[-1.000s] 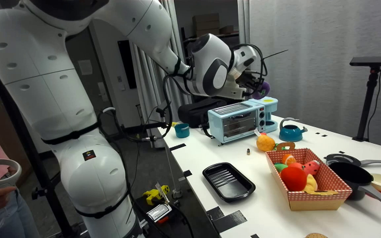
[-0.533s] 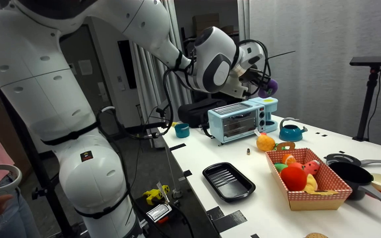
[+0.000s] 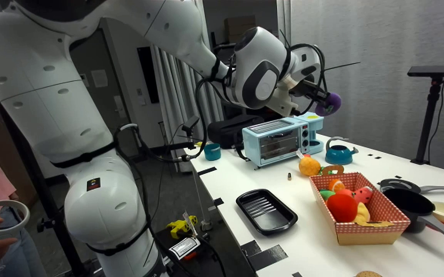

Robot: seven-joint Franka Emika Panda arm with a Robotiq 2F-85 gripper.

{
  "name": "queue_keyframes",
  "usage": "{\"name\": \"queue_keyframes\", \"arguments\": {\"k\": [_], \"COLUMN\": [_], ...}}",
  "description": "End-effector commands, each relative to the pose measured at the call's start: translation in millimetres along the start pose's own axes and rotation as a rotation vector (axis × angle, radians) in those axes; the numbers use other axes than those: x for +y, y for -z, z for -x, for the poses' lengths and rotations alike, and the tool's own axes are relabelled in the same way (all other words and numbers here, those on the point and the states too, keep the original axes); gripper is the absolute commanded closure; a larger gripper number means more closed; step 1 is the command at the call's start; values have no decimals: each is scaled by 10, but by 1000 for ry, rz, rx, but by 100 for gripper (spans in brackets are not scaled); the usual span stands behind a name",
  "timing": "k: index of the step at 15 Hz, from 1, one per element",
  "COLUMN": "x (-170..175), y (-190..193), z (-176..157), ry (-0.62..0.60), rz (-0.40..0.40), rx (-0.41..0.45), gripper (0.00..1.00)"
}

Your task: Put the purple plushy in the box

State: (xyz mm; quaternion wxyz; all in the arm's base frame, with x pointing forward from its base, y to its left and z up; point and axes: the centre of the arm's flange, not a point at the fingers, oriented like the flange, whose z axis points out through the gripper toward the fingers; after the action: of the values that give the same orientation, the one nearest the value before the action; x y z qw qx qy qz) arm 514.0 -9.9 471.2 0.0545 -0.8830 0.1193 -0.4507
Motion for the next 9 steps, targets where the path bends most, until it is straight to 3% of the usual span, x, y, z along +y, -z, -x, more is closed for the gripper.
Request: {"name": "queue_keyframes", "arguments": {"k": [1,6,7,9], "x": [-26,3,-1,-19], "y": [78,85,86,88], "z": [13,21,21,23], "ry": [-54,-85,-90,-93], "rz": [25,29,27,22], "rx": [-24,-30,-32,-28], "gripper": [96,96,59,53]}}
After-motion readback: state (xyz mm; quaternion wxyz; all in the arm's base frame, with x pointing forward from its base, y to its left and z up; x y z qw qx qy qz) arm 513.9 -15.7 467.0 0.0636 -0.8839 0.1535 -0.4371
